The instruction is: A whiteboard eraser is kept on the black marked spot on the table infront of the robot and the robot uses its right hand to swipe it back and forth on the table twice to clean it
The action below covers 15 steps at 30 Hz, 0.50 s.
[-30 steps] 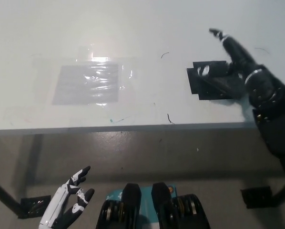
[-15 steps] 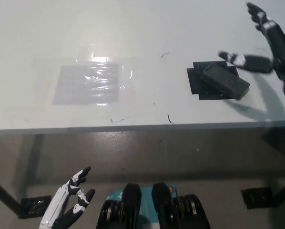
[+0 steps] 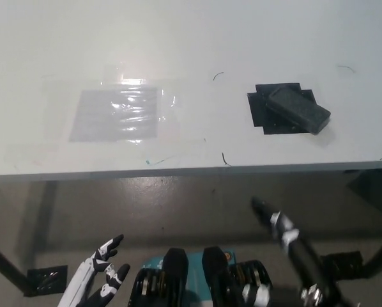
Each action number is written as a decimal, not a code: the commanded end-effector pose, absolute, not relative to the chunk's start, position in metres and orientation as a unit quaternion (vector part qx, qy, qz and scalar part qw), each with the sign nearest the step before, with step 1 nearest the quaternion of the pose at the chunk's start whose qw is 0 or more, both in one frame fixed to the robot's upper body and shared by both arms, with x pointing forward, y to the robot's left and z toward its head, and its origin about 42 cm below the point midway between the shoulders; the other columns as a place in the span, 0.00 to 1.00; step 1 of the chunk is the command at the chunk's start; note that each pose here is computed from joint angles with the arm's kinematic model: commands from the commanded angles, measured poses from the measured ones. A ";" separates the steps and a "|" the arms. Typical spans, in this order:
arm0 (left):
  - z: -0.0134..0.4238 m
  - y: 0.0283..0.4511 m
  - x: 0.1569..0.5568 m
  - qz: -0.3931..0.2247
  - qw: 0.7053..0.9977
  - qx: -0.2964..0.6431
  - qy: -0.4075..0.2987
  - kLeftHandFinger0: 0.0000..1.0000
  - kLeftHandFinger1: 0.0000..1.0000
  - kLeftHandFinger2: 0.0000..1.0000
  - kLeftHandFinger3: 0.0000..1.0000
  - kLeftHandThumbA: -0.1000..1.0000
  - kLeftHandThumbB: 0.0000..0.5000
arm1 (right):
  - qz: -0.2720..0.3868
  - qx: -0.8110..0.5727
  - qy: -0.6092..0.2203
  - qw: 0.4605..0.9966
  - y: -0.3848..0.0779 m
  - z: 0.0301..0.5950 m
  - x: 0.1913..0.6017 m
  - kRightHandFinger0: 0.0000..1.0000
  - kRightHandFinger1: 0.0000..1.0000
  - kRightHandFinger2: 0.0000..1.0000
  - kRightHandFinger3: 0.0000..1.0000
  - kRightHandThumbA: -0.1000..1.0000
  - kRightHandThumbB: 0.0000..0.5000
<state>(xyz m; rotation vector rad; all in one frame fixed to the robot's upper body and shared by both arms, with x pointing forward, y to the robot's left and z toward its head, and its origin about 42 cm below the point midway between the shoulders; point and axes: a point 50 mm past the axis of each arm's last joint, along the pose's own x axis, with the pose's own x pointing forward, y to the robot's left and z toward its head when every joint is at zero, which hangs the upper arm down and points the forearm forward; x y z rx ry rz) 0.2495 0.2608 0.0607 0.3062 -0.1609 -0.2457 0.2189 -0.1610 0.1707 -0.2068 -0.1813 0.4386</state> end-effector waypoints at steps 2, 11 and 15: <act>0.066 0.261 0.244 -0.152 0.972 0.148 -0.101 1.00 1.00 1.00 1.00 0.77 0.76 | 0.132 -0.013 -0.406 0.904 -0.173 0.243 0.117 1.00 1.00 1.00 1.00 1.00 0.54; 0.060 0.250 0.233 -0.156 0.974 0.138 -0.094 1.00 1.00 1.00 1.00 0.76 0.74 | 0.049 -0.057 -0.118 0.990 -0.229 0.072 0.203 1.00 1.00 1.00 1.00 1.00 0.63; 0.064 0.253 0.240 -0.155 0.972 0.143 -0.100 1.00 1.00 1.00 1.00 0.79 0.75 | 0.062 -0.069 -0.088 0.992 -0.227 0.061 0.215 1.00 1.00 1.00 1.00 1.00 0.65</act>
